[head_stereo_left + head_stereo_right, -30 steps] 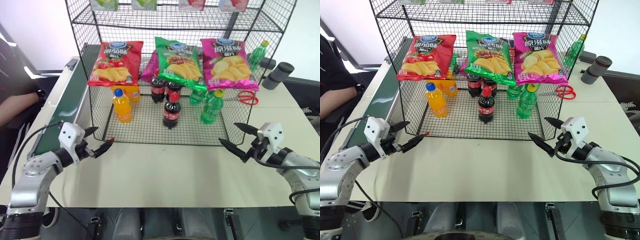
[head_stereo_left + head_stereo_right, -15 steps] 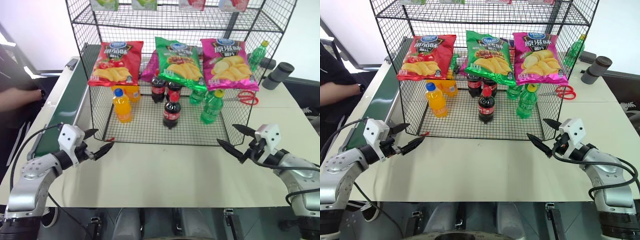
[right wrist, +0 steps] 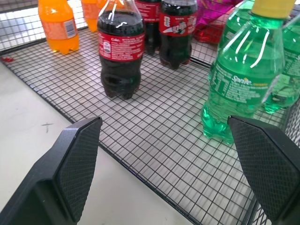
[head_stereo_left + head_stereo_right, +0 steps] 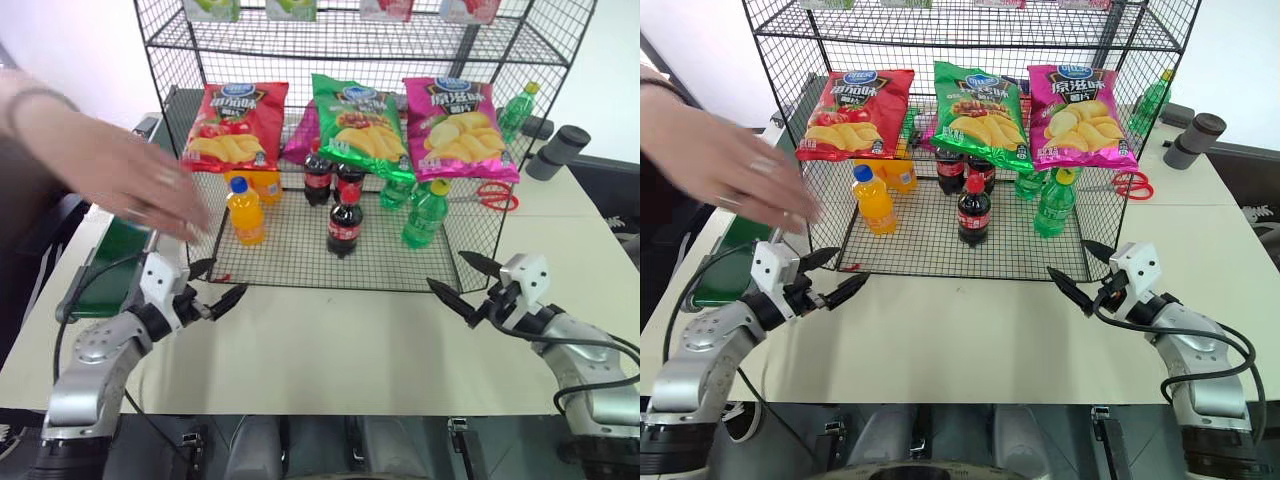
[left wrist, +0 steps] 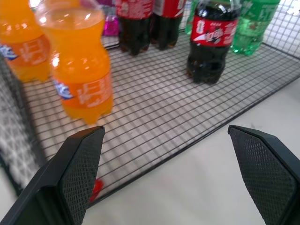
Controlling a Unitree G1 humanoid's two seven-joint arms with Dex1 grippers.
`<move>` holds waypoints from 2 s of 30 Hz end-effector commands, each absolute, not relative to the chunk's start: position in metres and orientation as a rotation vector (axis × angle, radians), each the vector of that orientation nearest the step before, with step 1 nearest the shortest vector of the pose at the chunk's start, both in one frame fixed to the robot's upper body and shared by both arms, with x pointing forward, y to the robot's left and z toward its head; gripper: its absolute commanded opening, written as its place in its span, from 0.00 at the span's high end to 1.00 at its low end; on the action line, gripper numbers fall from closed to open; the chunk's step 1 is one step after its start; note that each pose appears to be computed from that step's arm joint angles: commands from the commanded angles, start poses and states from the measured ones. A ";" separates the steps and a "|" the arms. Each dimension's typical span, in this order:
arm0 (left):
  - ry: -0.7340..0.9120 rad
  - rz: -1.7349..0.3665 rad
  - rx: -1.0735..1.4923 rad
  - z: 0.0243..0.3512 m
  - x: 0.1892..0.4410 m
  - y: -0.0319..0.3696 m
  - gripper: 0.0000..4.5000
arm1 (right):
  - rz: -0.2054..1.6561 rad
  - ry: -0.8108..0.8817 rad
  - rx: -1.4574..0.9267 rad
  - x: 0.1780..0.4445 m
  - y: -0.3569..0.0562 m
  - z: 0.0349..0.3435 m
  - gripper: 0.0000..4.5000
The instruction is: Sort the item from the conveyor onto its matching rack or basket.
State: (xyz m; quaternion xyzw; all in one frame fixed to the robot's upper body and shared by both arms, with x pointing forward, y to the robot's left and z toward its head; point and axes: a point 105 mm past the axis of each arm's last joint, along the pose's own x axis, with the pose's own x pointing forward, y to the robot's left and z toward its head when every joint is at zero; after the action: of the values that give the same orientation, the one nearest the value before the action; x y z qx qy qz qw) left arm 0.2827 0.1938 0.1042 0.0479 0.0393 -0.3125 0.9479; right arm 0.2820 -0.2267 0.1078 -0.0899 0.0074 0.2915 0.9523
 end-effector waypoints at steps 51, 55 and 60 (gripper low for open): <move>-0.059 -0.454 0.008 0.122 0.274 0.243 0.00 | 0.613 -0.024 -0.146 0.293 -0.212 0.114 0.01; -0.137 -0.362 -0.012 0.142 0.272 0.263 0.00 | 0.623 -0.030 -0.154 0.299 -0.209 0.115 0.01; -0.216 -0.137 -0.014 0.160 0.264 0.310 0.00 | 0.643 -0.047 -0.145 0.307 -0.205 0.119 0.01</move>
State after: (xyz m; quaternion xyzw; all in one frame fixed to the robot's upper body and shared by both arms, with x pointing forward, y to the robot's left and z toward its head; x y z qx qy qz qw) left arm 0.2690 0.2911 0.1425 -0.0154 -0.0719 -0.1126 0.9909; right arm 0.3049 -0.2061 0.1097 -0.0702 -0.0014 0.3140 0.9468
